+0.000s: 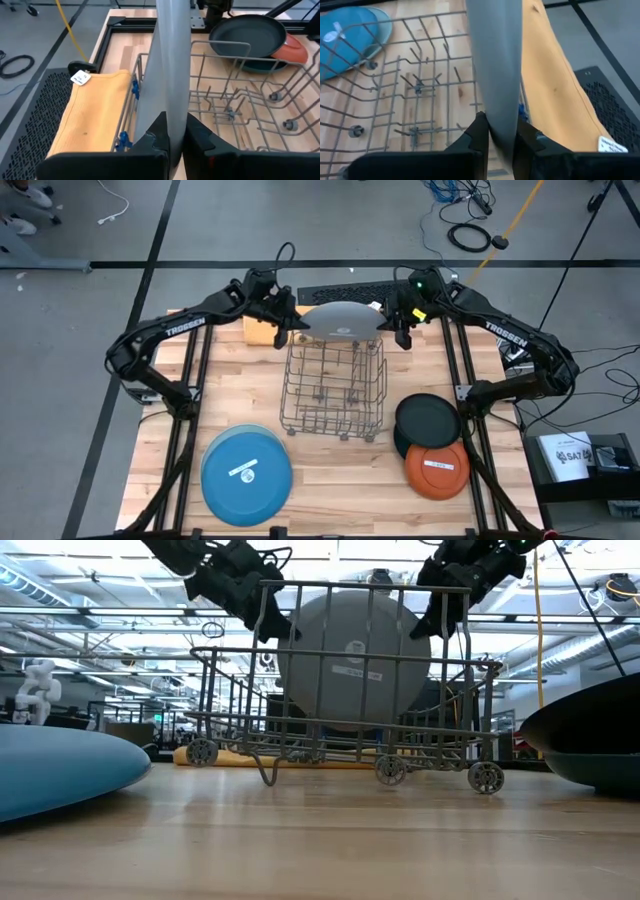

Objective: Sort dishes
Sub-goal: Put the gray plate into the dish rack

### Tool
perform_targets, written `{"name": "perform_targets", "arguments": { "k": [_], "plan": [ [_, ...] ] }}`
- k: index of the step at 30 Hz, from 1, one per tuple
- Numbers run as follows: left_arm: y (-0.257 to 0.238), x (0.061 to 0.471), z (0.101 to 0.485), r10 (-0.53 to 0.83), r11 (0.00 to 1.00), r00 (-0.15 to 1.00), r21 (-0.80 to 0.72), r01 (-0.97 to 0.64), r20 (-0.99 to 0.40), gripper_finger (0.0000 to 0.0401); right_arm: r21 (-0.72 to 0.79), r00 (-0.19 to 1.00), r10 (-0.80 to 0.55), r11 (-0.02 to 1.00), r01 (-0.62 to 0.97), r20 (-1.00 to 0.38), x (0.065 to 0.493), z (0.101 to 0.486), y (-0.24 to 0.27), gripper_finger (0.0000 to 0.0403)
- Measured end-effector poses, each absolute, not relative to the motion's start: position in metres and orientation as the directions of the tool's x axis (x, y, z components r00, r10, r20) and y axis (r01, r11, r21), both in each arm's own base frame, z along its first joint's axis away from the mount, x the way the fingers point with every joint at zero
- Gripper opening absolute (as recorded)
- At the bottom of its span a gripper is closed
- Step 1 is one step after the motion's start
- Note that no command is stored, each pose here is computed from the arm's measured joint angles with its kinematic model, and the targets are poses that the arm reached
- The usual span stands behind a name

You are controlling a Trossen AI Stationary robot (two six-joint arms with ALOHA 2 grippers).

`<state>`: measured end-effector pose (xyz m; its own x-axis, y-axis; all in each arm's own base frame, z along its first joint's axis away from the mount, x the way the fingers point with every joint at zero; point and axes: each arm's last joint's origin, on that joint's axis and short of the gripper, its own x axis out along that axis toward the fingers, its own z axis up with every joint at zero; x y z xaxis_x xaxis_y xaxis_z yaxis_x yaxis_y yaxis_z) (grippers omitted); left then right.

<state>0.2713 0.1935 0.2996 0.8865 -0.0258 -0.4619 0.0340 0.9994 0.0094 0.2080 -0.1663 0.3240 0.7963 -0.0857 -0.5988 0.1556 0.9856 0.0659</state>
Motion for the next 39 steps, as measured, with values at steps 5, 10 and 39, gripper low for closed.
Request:
{"name": "perform_targets", "arguments": {
  "k": [5, 10, 39],
  "plan": [
    [0.1974, 0.2735, 0.2940, -0.024, 1.000, 0.882, 0.002, 0.028, -0.471, 0.0016, 0.070, 0.768, -0.101, 0.980, 0.187, -0.632, 0.2084, 0.3200, -0.1660, 0.0038],
    [0.1991, 0.2752, 0.2921, -0.019, 1.000, 0.883, 0.006, 0.025, -0.469, 0.0017, 0.069, 0.746, -0.117, 0.974, 0.214, -0.655, 0.2111, 0.3162, -0.1665, 0.0038],
    [0.2008, 0.2760, 0.2916, 0.103, 0.991, 0.855, -0.021, -0.131, -0.508, 0.0118, 0.050, 0.730, -0.217, 0.944, 0.325, -0.648, 0.2152, 0.3170, -0.1712, 0.0127]
  ]
}}
